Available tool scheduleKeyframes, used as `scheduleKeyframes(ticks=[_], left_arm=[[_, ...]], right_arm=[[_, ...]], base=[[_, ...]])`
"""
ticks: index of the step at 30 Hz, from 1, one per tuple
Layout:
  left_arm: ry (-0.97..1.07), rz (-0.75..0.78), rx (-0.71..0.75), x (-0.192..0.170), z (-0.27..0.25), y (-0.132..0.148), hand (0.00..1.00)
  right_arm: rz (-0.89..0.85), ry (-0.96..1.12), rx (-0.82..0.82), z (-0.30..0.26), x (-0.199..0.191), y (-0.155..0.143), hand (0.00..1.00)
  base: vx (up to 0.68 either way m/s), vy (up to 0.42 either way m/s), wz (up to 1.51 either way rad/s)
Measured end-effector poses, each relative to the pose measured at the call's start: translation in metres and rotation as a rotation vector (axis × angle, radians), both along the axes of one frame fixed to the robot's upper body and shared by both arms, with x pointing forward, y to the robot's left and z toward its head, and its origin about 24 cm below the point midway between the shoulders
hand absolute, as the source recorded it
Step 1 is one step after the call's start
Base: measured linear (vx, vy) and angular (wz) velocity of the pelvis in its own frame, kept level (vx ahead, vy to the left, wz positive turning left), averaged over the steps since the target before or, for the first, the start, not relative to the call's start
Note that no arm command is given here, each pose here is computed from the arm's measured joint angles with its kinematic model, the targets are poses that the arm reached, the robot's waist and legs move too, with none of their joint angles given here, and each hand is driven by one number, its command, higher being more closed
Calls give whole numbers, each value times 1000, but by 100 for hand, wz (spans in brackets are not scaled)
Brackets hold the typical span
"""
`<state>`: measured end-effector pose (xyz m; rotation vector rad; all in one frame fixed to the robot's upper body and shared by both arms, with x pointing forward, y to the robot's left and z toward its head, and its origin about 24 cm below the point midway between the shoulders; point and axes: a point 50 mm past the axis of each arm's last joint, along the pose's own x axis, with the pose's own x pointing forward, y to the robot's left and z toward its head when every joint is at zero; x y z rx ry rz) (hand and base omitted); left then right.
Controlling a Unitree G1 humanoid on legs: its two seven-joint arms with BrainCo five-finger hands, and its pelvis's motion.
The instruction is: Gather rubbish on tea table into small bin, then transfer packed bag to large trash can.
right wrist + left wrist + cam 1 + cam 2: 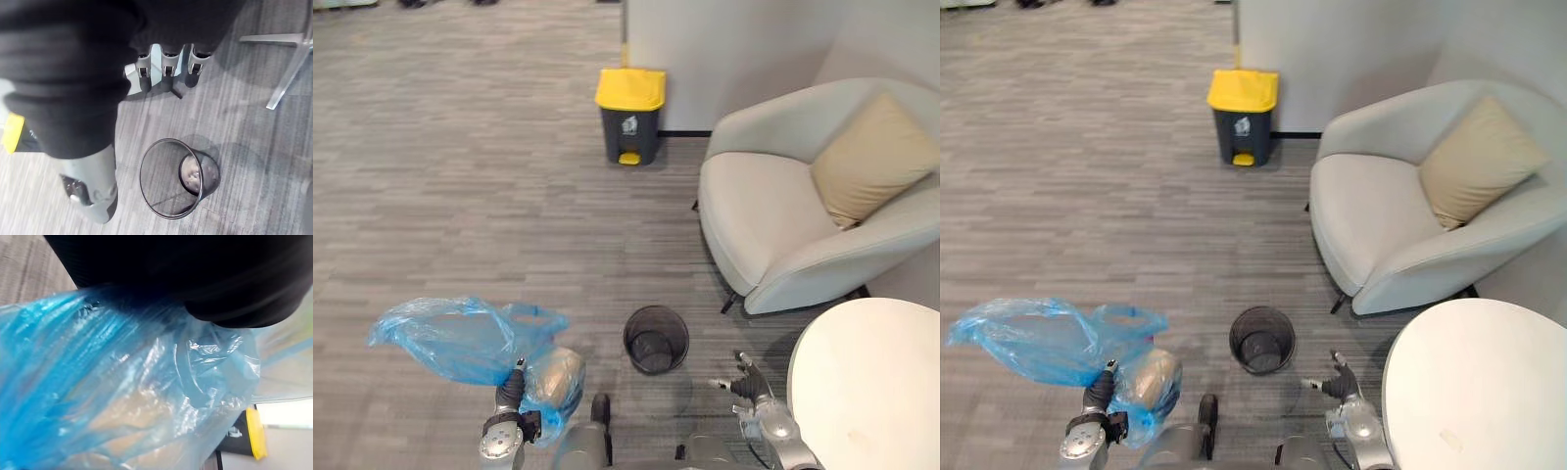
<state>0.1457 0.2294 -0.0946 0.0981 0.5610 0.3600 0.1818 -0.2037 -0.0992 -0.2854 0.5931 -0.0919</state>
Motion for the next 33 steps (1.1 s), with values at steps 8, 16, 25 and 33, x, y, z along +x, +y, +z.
scheduleKeyframes(ticks=[8, 16, 25, 33], left_arm=[[-22, -19, -66, 5, 0, -22, 100], [19, -35, -48, -2, -5, -14, 100], [74, -35, -32, -10, -13, -7, 100], [72, -38, -12, -9, -10, -1, 100]], right_arm=[[-137, -18, -1, 2, -6, -16, 0], [-170, 41, 44, -11, -19, -8, 0], [-202, 110, 45, -20, -25, -12, 0], [-206, 158, 41, -25, -30, -14, 0]], base=[[-220, -95, 88], [-66, 119, 58], [-40, 96, -3], [144, 119, 11]])
